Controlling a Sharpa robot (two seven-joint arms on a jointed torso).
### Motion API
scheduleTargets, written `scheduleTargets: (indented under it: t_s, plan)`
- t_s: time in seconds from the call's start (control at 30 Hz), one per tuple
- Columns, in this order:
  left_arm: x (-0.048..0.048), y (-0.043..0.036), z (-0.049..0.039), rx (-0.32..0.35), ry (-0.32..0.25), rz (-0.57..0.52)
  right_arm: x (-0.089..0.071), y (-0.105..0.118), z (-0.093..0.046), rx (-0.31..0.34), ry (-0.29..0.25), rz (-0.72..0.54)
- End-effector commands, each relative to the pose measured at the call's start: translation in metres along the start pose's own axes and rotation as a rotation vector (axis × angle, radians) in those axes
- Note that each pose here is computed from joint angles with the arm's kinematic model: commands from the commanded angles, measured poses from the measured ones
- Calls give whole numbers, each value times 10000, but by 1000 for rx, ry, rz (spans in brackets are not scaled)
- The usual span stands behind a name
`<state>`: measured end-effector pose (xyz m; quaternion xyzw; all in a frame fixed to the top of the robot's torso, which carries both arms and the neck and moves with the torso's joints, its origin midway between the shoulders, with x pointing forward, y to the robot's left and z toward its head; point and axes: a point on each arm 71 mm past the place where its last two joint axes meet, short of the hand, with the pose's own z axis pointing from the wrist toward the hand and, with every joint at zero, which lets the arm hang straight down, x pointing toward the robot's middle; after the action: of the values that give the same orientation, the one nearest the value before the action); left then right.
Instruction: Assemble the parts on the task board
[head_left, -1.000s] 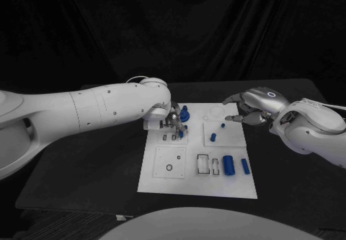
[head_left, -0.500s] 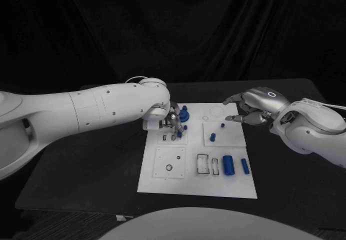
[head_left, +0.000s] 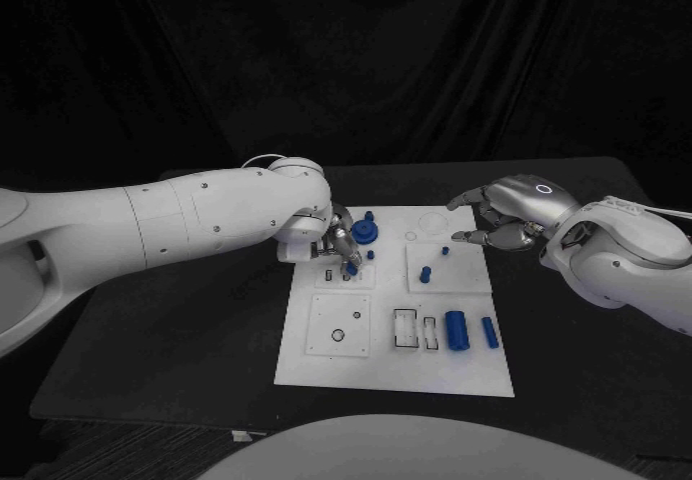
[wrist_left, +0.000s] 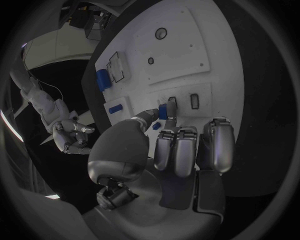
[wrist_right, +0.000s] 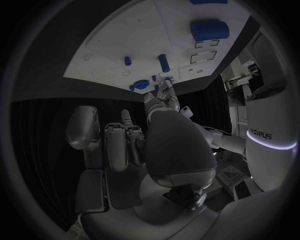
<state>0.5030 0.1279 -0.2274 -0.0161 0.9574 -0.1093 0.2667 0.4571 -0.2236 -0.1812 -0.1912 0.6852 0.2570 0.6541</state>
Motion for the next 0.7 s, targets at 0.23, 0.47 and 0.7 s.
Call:
scheduleTargets:
  t_s: [0.23, 0.47, 0.7]
  plan:
    - [25, 111, -58, -16, -35, -40, 21, -42, -23, 34, 21, -6]
    - [31, 143, -84, -36, -63, -66, 44, -41, -29, 36, 30, -4]
    - [48, 158, -100, -43, -66, -91, 58, -46, -38, 41, 39, -3]
